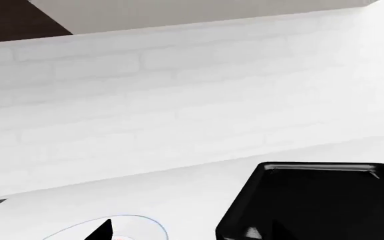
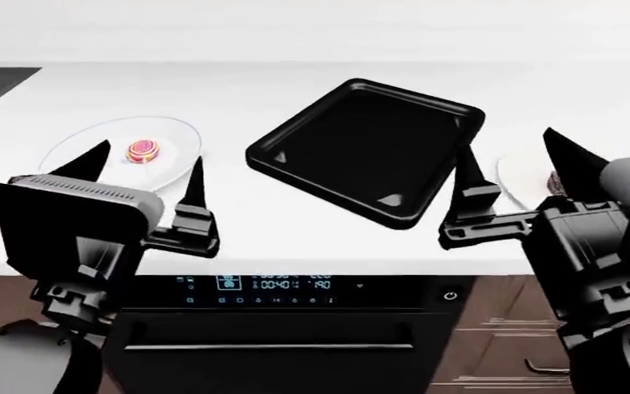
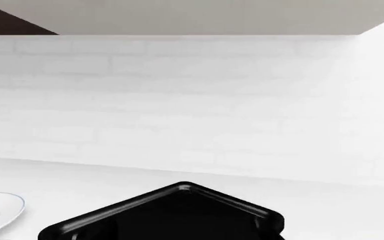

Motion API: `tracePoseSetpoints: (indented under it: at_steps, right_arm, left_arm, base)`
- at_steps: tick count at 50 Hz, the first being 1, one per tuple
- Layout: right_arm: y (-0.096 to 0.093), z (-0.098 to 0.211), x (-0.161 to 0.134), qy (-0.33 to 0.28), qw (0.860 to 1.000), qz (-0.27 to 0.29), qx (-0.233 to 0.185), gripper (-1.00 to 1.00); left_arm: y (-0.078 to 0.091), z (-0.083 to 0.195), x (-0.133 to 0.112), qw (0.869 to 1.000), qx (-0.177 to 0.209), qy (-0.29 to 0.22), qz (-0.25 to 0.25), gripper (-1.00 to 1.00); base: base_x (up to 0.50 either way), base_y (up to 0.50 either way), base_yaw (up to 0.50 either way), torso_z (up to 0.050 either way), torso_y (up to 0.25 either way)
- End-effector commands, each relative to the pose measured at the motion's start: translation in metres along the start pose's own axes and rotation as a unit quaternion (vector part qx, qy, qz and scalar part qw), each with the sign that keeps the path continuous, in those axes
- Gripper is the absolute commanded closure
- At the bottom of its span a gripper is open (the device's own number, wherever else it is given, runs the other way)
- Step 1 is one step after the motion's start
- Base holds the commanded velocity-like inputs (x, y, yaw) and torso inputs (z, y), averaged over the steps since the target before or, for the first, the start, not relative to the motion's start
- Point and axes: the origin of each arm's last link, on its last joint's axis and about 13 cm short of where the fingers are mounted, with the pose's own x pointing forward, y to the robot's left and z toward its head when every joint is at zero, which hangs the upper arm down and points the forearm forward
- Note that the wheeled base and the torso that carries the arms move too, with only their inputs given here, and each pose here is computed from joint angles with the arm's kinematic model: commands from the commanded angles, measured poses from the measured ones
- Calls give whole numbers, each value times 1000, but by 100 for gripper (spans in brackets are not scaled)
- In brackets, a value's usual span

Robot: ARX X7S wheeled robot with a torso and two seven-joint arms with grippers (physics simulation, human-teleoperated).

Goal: Move the dessert items from the plate to the tray.

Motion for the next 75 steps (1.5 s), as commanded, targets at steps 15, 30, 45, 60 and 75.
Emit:
tracePoseSetpoints:
  at_steps: [15,30,45,60,75]
  right_arm:
    - [-35,59,32,60,998,-10,-19,-100]
    - [-34,68,36,58,998,8,-33,-100]
    - [-33,75,43,68,997,8,-18,-100]
    - [-33,73,49,107,993,-39,-3,-100]
    - [-37,67,54,160,987,-27,-23,-100]
  left_arm:
    - [52,74,22,995,-12,77,62,-100]
    - [50,85,23,996,1,79,49,-100]
    - [52,86,20,995,9,85,47,-100]
    - [52,84,19,994,12,94,46,-100]
    - [72,89,18,988,15,144,50,-100]
  base:
    - [263,-388,0,0,0]
    - [500,16,0,0,1]
    - [367,222,0,0,1]
    - [-95,76,0,0,0]
    - [-61,45,0,15,46]
